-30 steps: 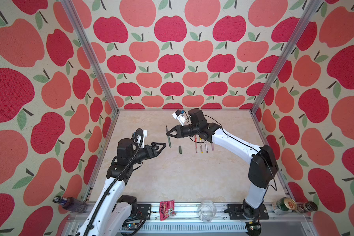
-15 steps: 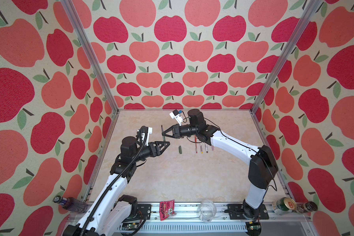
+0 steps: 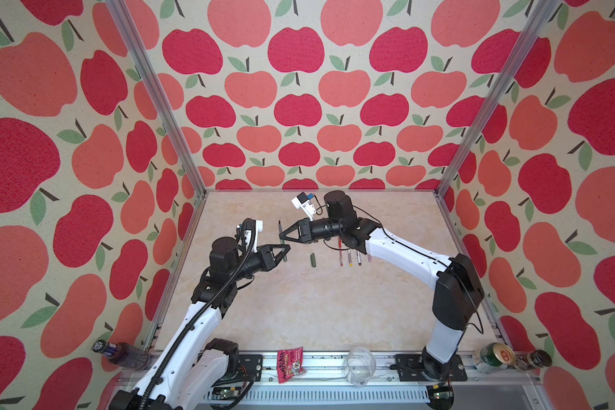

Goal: Insert the pens into the pen caps
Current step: 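Grasp the green pen with the left gripper while the right gripper releases it, then move the right gripper down to the green cap and grasp it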

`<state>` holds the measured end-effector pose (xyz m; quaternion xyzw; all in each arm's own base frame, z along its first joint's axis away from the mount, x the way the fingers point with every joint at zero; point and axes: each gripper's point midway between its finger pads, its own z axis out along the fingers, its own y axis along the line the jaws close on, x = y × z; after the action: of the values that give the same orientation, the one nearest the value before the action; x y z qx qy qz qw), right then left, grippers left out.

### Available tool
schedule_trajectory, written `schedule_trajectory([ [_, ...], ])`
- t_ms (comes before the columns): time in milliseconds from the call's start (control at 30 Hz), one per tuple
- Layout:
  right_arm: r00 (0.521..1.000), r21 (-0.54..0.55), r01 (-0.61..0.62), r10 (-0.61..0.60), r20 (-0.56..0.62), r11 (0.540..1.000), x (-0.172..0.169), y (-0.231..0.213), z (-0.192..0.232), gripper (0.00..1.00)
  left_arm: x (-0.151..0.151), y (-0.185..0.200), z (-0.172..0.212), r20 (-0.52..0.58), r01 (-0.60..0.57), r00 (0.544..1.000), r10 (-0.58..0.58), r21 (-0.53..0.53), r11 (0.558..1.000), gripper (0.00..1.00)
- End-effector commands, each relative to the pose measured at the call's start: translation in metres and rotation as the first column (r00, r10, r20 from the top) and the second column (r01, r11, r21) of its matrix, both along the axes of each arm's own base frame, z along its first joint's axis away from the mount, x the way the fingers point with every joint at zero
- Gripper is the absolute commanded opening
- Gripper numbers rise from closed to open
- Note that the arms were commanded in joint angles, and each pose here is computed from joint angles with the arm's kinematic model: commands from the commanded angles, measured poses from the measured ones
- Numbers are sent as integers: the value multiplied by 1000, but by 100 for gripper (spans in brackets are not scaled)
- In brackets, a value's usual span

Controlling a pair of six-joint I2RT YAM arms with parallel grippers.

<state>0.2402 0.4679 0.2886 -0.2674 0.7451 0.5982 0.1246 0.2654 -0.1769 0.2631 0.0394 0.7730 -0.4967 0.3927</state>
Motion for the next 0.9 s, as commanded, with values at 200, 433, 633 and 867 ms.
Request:
schedule_trajectory([
  [200,995,-41,13,-9,104,999,-6,-8,19,25,5,13,-5,10,-86,996,86,43,995,4],
  [433,960,-262,257,-215,180,930,38,-48,-13,38,2,41,-32,-100,-205,970,220,140,969,2],
  [633,916,-623,395,-234,326,675,69,-101,-100,38,-7,44,-50,-177,-194,959,223,166,967,2],
  [867,939,-819,338,-113,324,464,83,-109,-188,41,-13,36,-60,-223,-146,959,176,142,979,2],
])
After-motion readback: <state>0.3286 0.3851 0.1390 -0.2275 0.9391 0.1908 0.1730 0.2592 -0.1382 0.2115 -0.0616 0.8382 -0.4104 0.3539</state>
